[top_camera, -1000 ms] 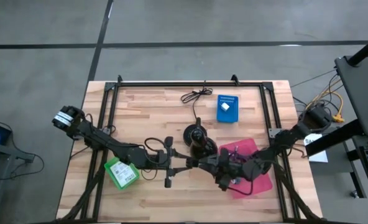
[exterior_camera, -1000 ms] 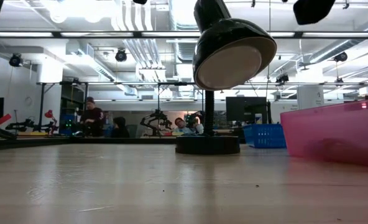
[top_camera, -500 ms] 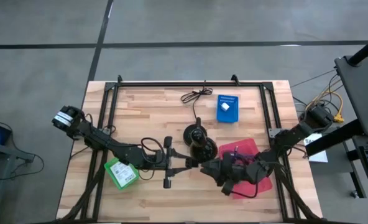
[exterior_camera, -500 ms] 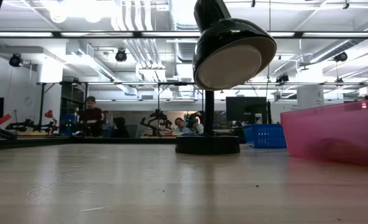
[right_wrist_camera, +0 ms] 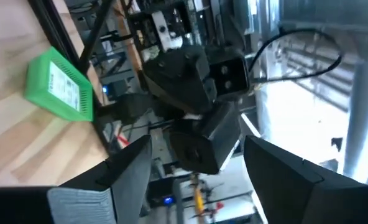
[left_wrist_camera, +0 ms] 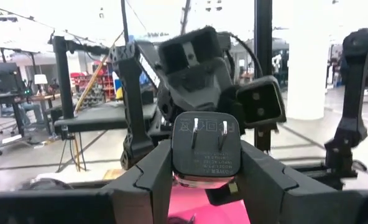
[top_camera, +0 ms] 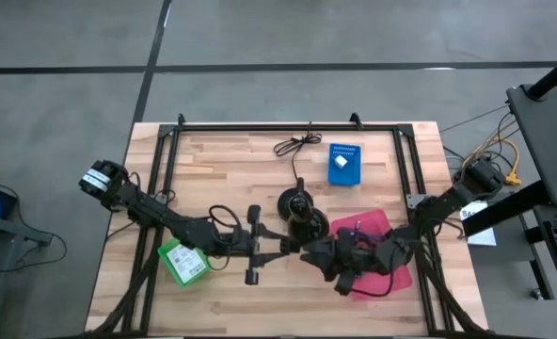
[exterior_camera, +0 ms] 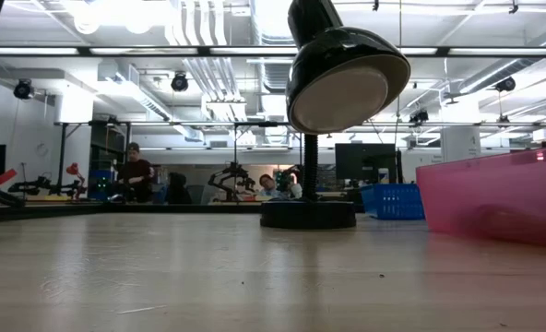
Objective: Pick and place items into bin
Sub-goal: Put the black charger adapter into the blue bin
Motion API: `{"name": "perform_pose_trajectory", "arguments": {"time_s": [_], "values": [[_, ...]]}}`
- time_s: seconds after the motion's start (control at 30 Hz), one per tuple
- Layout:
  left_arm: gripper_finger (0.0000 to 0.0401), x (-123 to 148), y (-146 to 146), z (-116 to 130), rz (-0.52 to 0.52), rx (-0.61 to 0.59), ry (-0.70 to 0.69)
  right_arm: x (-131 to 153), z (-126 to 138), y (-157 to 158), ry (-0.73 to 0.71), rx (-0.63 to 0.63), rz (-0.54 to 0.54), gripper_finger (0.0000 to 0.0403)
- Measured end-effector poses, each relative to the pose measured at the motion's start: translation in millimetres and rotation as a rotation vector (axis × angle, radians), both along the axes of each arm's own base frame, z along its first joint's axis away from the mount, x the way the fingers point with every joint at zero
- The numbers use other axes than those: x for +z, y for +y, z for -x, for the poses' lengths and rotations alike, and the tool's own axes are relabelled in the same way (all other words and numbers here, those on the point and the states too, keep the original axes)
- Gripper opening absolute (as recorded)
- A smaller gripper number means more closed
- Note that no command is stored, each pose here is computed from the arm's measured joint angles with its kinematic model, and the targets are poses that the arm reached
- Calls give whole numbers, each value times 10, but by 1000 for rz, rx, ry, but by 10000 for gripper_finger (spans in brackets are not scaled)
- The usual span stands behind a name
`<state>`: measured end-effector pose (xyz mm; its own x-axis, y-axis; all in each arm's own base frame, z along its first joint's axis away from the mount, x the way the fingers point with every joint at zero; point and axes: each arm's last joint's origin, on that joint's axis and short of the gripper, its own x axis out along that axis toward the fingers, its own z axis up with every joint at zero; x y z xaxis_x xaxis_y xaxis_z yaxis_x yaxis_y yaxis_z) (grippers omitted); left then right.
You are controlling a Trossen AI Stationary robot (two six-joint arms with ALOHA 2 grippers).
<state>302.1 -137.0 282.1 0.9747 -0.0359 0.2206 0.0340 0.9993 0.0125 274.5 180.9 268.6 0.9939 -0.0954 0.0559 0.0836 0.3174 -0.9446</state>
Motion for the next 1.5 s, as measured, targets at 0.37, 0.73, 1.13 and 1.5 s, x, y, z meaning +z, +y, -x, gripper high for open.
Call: {"name": "perform_pose_trajectory", "arguments": {"time_s": [0.37, 0.73, 1.13, 1.5], "values": [[131, 112, 16, 29, 45, -17, -114, 211, -38, 16, -64, -17, 114, 240], [131, 221, 42, 61, 73, -61, -231, 465, -139, -19, -122, -21, 138, 240], [131, 251, 61, 66, 62, -67, -264, 537, -258, -86, -84, 10, 207, 240], [131, 288, 61, 63, 69, -66, -280, 599, -339, -197, -106, 22, 208, 240]]}}
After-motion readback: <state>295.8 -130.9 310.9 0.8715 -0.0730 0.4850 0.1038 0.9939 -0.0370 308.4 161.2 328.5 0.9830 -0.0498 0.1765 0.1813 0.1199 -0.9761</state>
